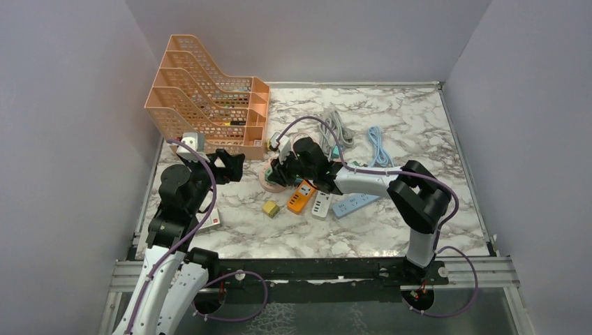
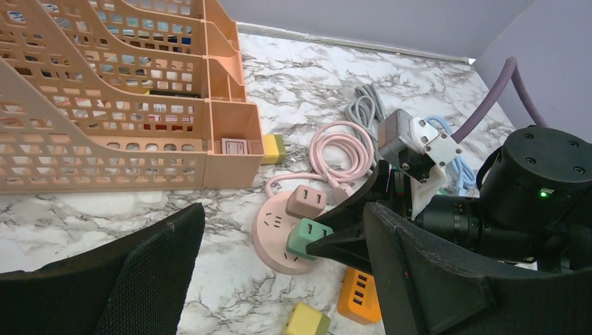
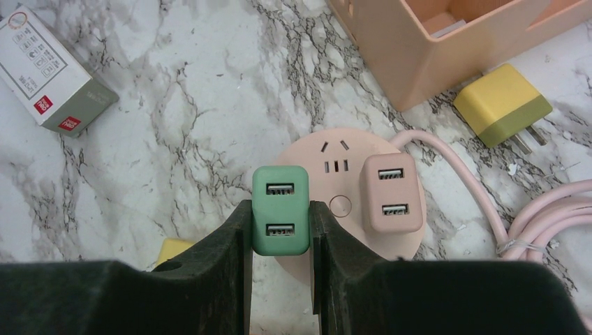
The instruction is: Insert the plug
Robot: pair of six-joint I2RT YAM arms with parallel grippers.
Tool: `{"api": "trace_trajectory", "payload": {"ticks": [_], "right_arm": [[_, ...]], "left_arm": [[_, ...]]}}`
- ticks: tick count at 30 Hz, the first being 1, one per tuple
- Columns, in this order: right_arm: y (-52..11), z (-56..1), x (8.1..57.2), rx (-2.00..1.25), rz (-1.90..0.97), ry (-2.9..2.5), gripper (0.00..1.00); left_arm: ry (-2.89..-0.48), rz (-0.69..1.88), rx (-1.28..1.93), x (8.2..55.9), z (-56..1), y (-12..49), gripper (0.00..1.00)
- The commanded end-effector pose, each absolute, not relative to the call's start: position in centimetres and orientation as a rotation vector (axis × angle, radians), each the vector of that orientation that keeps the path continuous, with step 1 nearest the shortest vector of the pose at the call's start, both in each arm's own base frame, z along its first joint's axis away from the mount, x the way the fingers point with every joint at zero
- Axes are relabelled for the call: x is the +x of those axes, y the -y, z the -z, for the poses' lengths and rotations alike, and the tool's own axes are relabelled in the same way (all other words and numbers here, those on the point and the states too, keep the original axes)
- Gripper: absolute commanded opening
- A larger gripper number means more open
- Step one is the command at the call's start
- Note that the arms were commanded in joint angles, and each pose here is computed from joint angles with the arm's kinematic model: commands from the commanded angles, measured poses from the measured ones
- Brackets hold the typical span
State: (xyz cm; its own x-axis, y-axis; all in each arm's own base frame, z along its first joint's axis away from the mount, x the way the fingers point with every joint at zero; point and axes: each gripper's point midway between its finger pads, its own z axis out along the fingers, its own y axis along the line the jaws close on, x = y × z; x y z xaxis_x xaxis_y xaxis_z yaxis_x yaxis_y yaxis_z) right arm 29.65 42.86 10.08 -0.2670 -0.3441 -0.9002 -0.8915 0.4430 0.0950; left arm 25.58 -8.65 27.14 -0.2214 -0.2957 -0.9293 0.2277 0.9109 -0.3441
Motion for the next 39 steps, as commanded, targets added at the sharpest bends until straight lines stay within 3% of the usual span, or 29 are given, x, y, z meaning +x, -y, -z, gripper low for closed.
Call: {"api": "trace_trajectory", "payload": {"ticks": [1,28,39], "right_arm": [[-44.4,-12.1,30.9,-1.016,-0.770,-1.704,0.01],[-42.0,-6.7,31.2,-1.078,-0.595,-1.836,0.01],[-41.8,-5.9,28.2,-1.126,-0.728,-1.901,0.01]], "left_arm": [[-1.689,0.459,-0.076,25.7,-27.9,8.1,0.86],[-1.716,0.458,-0.072,26.0,-27.1,8.2,0.86],[-1.736,0.450,-0.079,26.3,-26.7,8.2,0.86]]}}
